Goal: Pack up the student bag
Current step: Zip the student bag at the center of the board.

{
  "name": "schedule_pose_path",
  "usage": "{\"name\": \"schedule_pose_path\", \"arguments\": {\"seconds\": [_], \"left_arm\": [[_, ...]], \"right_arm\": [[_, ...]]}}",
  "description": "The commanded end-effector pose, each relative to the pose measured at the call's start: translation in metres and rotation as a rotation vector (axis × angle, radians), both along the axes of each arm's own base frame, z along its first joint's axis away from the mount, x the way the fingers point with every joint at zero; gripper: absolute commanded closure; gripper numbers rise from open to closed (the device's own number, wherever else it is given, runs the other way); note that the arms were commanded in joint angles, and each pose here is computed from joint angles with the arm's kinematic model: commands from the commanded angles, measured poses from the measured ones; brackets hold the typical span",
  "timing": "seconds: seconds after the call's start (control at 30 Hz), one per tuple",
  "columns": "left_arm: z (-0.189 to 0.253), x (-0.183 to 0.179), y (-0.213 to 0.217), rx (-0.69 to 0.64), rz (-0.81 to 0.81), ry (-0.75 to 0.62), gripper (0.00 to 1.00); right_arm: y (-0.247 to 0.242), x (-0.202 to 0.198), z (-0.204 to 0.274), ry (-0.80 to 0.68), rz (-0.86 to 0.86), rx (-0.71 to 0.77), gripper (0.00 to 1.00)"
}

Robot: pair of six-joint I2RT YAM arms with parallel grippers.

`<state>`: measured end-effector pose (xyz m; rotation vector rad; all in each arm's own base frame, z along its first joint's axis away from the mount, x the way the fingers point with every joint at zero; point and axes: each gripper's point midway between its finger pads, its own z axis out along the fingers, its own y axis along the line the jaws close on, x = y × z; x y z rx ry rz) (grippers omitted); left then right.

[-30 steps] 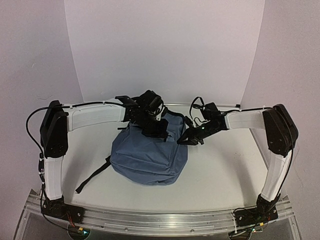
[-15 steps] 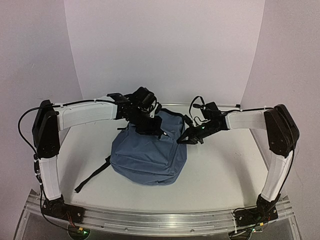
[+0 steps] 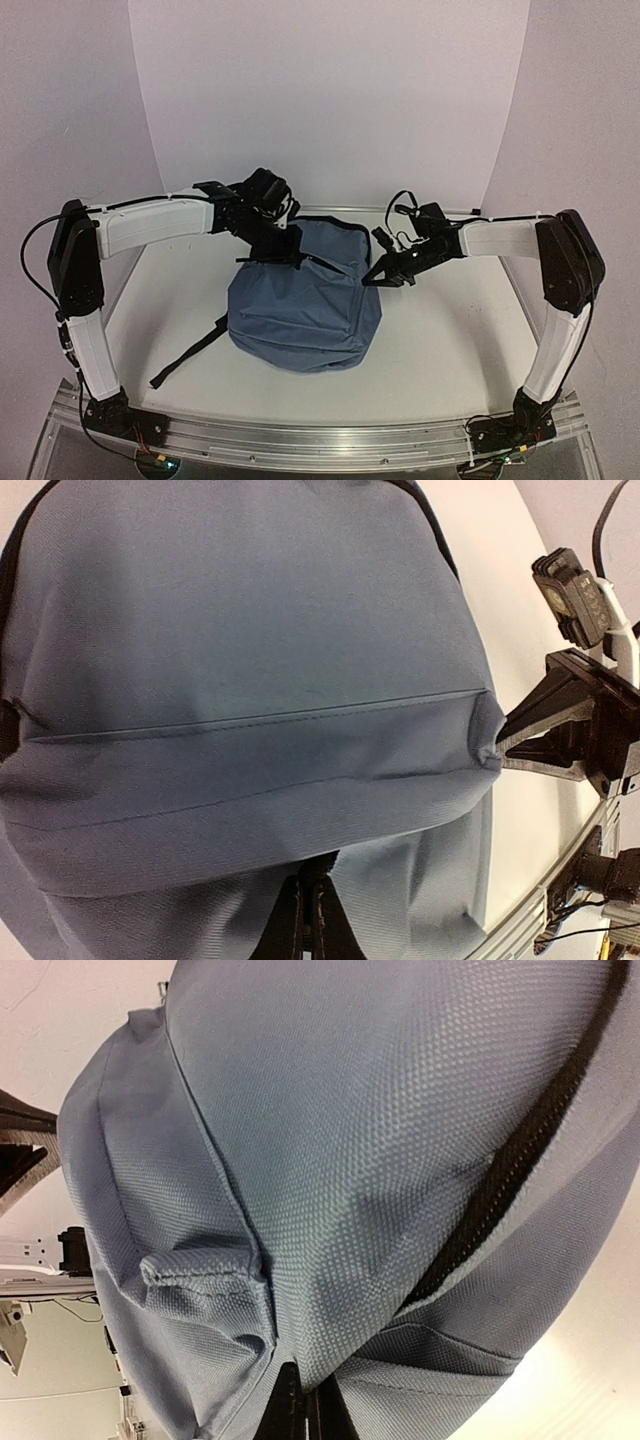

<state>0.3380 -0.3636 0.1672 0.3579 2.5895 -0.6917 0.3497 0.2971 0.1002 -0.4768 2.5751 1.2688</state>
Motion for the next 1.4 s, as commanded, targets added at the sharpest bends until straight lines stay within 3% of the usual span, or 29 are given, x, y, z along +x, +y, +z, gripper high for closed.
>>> {"name": "schedule_pose_path", "arguments": {"seconds": [0.0, 0.17, 0.2, 0.3, 0.4, 0.47, 0.6, 0.8, 1.27, 1.3, 1.37], "left_arm": [[0.023, 0.005, 0.031, 0.023, 0.052, -0.05, 1.0], [0.023, 0.005, 0.033, -0.006, 0.041, -0.039, 1.0], [0.025, 0.004, 0.027, -0.031, 0.016, -0.035, 1.0], [0.026, -0.002, 0.008, -0.085, -0.049, -0.018, 1.0], [0.022, -0.001, 0.003, -0.095, -0.05, -0.01, 1.0], [0.022, 0.0, 0.001, -0.104, -0.047, -0.01, 1.0], [0.022, 0.001, 0.001, -0.111, -0.043, -0.01, 1.0], [0.022, 0.001, 0.002, -0.109, -0.038, -0.015, 1.0], [0.02, 0.0, 0.002, -0.119, -0.032, -0.01, 1.0], [0.02, 0.0, 0.001, -0.12, -0.034, -0.009, 1.0], [0.019, -0.001, 0.001, -0.122, -0.036, -0.005, 1.0]], "right_arm": [[-0.042, 0.013, 0.003, -0.066, -0.07, -0.112, 1.0], [-0.057, 0.021, 0.0, -0.1, -0.082, -0.187, 1.0], [-0.056, 0.023, 0.005, -0.103, -0.089, -0.185, 0.94], [-0.047, 0.026, 0.026, -0.108, -0.097, -0.147, 0.66], [-0.045, 0.03, 0.05, -0.127, -0.157, -0.139, 0.22], [-0.044, 0.032, 0.067, -0.173, -0.158, -0.127, 0.03], [-0.043, 0.027, 0.095, -0.256, -0.128, -0.088, 0.02], [-0.015, 0.006, 0.122, -0.219, 0.007, 0.113, 0.02], [0.015, 0.007, 0.018, -0.106, 0.057, -0.236, 0.02], [0.015, 0.008, 0.013, -0.099, 0.055, -0.245, 0.04], [0.016, 0.01, 0.003, -0.083, 0.054, -0.258, 0.19]]}}
